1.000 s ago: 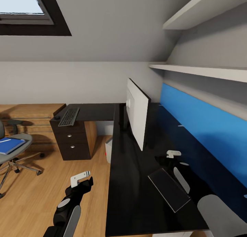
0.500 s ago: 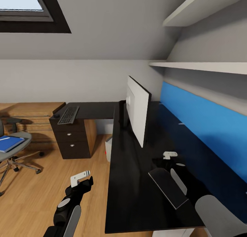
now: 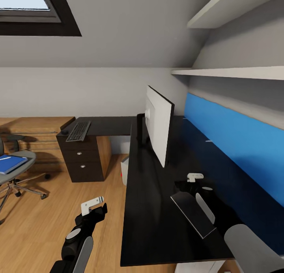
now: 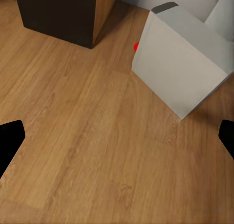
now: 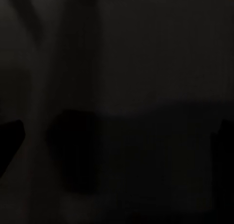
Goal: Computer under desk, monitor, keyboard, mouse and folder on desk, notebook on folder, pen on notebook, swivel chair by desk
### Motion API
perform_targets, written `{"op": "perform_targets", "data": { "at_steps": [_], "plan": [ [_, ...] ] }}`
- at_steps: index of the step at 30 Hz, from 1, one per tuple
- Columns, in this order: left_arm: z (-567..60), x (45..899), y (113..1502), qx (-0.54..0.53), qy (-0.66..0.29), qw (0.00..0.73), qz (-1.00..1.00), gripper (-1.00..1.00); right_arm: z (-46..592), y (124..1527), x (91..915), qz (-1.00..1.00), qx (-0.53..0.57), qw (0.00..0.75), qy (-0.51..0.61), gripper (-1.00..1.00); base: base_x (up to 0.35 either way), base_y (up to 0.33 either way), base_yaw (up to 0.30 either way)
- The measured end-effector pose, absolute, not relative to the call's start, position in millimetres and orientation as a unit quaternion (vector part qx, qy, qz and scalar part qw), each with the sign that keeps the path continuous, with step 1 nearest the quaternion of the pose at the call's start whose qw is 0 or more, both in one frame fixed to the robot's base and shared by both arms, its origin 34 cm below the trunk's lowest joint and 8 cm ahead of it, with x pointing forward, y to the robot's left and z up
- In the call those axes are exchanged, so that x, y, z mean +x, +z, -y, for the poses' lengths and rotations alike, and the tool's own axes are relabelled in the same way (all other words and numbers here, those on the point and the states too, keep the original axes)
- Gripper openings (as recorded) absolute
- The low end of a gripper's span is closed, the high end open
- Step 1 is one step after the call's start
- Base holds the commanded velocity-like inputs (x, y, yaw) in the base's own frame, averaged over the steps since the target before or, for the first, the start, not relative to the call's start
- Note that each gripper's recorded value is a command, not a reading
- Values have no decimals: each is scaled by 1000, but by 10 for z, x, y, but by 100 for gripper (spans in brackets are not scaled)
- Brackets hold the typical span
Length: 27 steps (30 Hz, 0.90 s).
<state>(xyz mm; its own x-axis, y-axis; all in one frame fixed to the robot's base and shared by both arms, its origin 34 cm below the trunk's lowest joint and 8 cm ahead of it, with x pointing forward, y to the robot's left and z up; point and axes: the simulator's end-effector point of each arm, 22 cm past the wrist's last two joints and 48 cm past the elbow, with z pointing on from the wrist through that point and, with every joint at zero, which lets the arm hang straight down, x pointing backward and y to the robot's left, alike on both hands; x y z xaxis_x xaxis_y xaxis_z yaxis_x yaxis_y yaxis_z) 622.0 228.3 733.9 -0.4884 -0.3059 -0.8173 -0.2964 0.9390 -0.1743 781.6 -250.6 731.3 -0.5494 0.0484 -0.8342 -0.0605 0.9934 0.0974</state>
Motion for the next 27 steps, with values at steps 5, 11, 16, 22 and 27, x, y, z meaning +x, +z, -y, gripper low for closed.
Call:
{"op": "perform_targets", "data": {
  "at_steps": [5, 11, 16, 22, 27],
  "plan": [
    [-2298, 6212, 7309, -173, -3, 472, -865, 100, 2500, 7314, 7810, -880, -4, 471, 58, 100, 0, 0, 0],
    [-2315, 6207, 7281, -173, -1, 470, -866, 100, 2478, 7312, 7794, -885, -7, 463, 59, 100, -156, 0, 0],
    [-2313, 6208, 7283, -172, -1, 470, -866, 100, 2460, 7315, 7780, -888, -9, 457, 60, 100, -123, 0, 0],
    [-2313, 6208, 7282, -172, -1, 470, -866, 100, 2459, 7314, 7779, -888, -9, 456, 61, 100, -244, 0, 0],
    [-2315, 6208, 7281, -172, 0, 470, -866, 100, 2460, 7313, 7780, -888, -9, 456, 60, 100, -272, 0, 0]
  ]
}}
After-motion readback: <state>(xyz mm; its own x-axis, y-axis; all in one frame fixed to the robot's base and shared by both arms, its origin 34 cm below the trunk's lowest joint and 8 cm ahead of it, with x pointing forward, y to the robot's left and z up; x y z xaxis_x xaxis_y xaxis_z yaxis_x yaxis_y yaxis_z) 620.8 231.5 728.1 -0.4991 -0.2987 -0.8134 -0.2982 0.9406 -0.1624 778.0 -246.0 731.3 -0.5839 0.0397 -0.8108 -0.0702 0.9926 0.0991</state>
